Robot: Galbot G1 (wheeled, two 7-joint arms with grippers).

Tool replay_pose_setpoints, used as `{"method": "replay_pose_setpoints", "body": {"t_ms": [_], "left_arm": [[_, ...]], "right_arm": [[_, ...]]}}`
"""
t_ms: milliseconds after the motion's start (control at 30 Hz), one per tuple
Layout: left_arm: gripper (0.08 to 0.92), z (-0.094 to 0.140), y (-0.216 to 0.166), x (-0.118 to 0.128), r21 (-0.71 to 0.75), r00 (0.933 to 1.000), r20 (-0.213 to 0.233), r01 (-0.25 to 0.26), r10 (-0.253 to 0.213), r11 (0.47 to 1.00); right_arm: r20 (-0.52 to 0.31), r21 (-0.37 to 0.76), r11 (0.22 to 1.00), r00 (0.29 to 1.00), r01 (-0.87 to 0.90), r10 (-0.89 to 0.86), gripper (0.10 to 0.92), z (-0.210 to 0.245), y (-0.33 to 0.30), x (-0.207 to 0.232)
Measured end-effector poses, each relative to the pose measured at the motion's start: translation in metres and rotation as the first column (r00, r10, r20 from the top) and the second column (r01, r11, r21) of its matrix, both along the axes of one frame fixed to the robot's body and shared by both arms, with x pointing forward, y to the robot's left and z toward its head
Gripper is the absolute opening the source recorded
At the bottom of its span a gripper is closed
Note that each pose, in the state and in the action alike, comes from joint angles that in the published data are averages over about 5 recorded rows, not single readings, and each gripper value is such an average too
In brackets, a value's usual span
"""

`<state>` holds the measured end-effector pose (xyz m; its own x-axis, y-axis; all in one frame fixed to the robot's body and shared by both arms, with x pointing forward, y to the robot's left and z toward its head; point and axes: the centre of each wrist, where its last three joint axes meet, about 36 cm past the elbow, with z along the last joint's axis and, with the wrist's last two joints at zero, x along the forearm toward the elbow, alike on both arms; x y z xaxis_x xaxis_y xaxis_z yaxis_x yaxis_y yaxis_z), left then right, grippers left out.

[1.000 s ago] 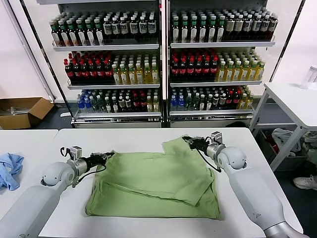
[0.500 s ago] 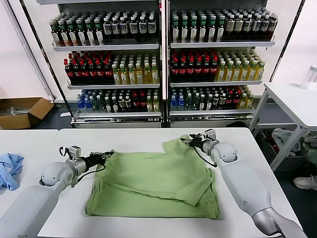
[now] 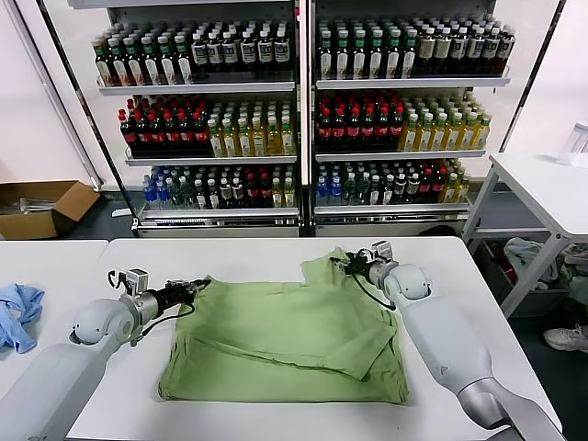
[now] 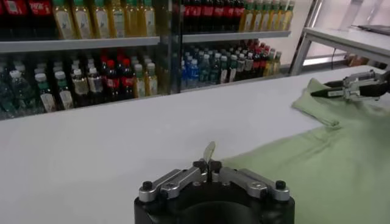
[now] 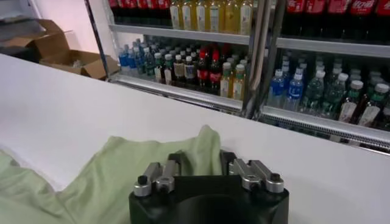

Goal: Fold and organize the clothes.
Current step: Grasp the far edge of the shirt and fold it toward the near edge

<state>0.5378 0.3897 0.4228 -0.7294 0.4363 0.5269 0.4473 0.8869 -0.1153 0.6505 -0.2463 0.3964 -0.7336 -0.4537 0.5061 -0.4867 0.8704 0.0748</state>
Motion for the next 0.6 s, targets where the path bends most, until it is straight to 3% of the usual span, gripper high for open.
{"method": "replay_pose_setpoints", "body": {"t_ms": [233, 600], "left_arm": [[0.091, 0.004, 0.002, -0.003, 0.001, 1.0, 0.009, 0.0, 0.0, 1.0], [0.091, 0.015, 0.009, -0.017, 0.015, 0.9994, 0.034, -0.006, 0.006, 1.0]], "right_arm": [[0.021, 0.071, 0.997, 1.0, -0.002, 0.001, 0.133, 0.011, -0.005, -0.012], [0.069, 0.18, 0.984, 0.998, -0.011, -0.002, 0.108, 0.032, -0.014, -0.065]]}}
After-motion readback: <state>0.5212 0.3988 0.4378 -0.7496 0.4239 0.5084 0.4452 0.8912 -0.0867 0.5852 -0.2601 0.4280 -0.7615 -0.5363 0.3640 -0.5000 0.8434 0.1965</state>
